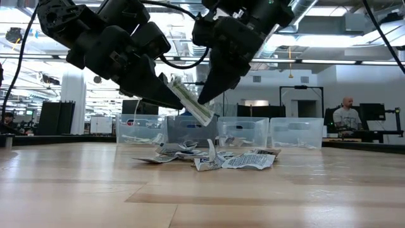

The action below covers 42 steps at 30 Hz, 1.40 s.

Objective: Pick & Place First Aid Supplies
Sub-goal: Put the bandage into the left transparent bin

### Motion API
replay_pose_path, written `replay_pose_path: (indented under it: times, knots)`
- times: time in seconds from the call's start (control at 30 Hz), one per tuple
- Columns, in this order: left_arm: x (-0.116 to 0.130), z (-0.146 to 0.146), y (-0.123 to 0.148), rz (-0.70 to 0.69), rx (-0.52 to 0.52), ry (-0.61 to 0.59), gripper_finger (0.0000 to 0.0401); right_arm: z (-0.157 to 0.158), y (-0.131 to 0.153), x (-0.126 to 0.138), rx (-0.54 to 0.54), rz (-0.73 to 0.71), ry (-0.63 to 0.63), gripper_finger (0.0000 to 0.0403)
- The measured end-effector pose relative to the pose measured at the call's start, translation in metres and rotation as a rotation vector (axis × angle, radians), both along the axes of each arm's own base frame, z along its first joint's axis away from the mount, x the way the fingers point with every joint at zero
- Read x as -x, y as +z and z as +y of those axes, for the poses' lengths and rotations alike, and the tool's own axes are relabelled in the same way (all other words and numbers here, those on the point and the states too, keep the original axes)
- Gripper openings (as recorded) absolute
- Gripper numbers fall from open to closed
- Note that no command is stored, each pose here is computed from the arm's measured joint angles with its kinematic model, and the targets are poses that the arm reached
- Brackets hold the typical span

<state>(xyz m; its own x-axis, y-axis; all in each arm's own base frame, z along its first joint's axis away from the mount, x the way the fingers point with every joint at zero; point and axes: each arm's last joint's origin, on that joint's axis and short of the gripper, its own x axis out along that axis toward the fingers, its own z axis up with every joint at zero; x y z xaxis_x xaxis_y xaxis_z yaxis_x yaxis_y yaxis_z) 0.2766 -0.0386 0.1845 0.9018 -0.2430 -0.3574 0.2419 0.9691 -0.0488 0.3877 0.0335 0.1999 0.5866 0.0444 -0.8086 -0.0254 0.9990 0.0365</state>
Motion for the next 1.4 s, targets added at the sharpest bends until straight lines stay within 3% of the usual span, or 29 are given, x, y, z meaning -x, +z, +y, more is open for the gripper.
replay_pose_path:
  times: [0.3, 0.63, 1.4]
  knots:
    - [0.000, 0.000, 0.001, -0.006, -0.001, 0.024, 0.0108, 0.002, 0.005, -0.006, -0.037, -0.080, -0.019, 0.0000]
    - [-0.002, 0.004, 0.002, -0.020, 0.007, 0.163, 0.0108, 0.011, 0.004, -0.004, -0.045, -0.064, -0.011, 0.0000]
    - [-0.002, 0.003, 0.004, -0.026, 0.080, 0.189, 0.0108, 0.015, -0.002, 0.004, -0.110, 0.044, 0.016, 0.0000]
